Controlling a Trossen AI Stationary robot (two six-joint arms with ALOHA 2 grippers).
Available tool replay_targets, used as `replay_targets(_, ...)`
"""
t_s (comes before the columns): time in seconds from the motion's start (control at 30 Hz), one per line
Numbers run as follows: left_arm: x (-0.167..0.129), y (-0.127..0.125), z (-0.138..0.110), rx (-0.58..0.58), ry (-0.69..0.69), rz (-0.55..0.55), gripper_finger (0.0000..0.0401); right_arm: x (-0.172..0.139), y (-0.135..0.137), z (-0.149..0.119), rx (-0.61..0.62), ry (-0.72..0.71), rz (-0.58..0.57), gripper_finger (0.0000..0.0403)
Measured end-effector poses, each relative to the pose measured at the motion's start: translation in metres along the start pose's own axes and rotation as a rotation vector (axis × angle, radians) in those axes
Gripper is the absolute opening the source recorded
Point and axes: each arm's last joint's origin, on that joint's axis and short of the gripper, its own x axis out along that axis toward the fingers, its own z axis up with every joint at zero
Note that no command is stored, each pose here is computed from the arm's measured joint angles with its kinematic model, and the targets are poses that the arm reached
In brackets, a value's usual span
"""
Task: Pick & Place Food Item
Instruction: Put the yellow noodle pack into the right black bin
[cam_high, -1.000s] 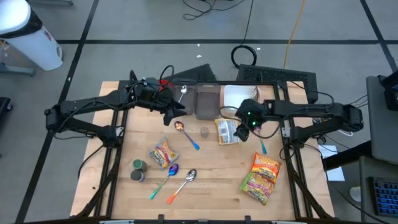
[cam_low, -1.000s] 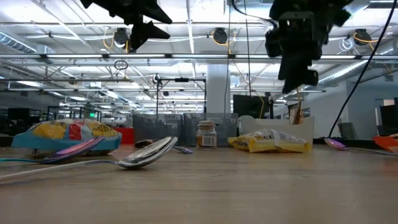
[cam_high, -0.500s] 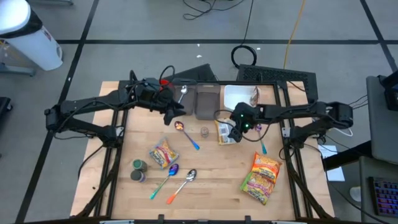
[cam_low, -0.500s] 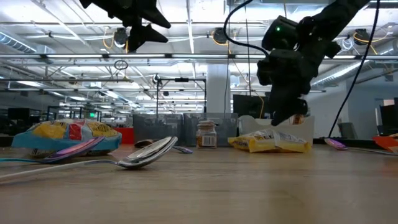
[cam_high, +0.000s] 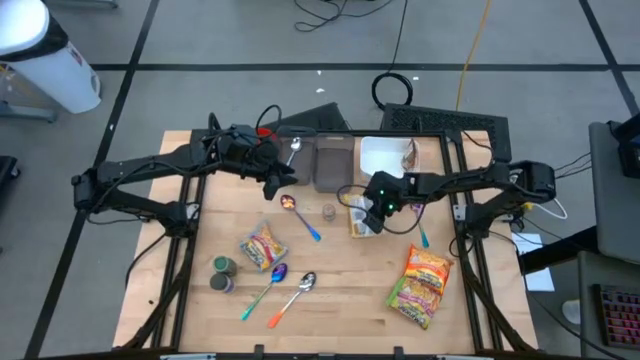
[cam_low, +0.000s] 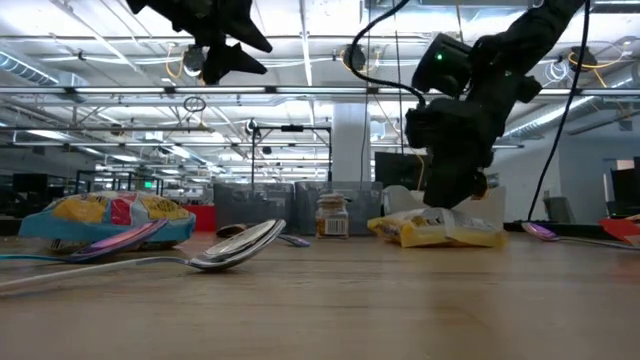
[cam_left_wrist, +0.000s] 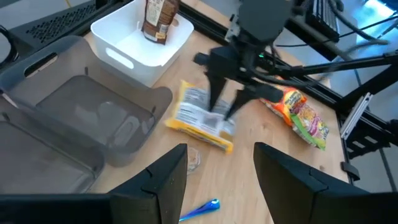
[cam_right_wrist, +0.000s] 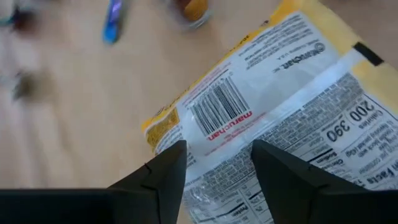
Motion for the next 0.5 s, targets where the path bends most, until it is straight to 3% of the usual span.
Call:
replay_targets(0.27, 0.0, 0.002, -0.003, -0.005, 0.022, 0.035, 0.0191, -0.004, 0.029, -0.016, 0.089, 0.099, 0.14, 0.0164)
replay_targets(0.5, -0.001, 0.005, -0.003, -0.002, 0.03, 0.048, 0.0191, -0.024, 0.028, -0.009, 0.105, 0.024, 0.163, 0.0166)
